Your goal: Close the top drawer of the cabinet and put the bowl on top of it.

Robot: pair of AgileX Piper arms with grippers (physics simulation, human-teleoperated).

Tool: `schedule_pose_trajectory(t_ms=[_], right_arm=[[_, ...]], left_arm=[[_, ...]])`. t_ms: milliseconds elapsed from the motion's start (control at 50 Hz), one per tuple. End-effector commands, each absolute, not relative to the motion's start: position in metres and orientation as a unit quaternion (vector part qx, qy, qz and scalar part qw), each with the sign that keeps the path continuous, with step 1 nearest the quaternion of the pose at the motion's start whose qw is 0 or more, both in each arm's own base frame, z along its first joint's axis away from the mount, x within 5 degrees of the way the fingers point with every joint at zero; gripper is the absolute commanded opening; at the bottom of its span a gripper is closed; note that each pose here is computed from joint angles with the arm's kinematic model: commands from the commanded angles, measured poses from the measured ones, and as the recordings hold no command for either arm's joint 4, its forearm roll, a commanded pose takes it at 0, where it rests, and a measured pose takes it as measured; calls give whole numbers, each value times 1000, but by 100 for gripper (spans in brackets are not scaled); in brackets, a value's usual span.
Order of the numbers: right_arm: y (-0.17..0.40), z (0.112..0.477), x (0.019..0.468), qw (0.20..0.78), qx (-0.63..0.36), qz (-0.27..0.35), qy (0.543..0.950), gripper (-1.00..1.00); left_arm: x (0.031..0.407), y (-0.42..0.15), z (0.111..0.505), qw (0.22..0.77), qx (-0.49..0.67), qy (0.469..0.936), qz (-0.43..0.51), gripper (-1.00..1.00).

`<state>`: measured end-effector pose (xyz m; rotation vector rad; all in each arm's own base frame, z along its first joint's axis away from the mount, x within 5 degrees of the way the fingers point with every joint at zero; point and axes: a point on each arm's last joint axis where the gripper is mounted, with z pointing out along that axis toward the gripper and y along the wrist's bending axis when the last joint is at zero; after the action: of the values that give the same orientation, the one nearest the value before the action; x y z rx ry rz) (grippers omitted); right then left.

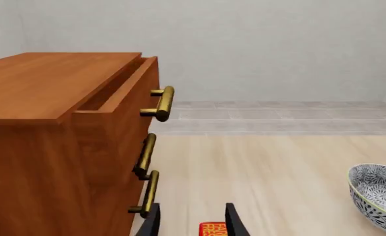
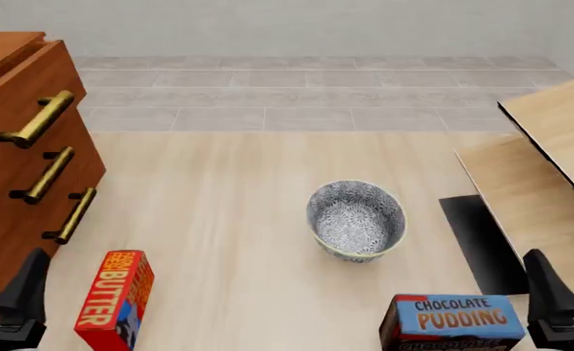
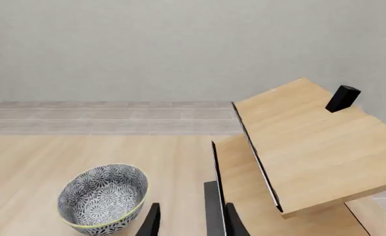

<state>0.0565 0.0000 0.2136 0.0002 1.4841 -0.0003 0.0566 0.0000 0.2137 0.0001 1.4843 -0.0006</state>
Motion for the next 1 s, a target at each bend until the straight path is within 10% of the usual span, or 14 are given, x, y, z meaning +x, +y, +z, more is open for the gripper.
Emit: schedule_pose_trajectory(t_ms=[20, 1000], right_arm=[[0, 214, 57, 737, 0, 0, 676, 100], [0, 214, 57, 737, 0, 0, 676, 100]], left_arm=[[56, 0, 215, 737, 0, 676, 0, 100], [89, 2, 269, 709, -11, 705, 8, 100]])
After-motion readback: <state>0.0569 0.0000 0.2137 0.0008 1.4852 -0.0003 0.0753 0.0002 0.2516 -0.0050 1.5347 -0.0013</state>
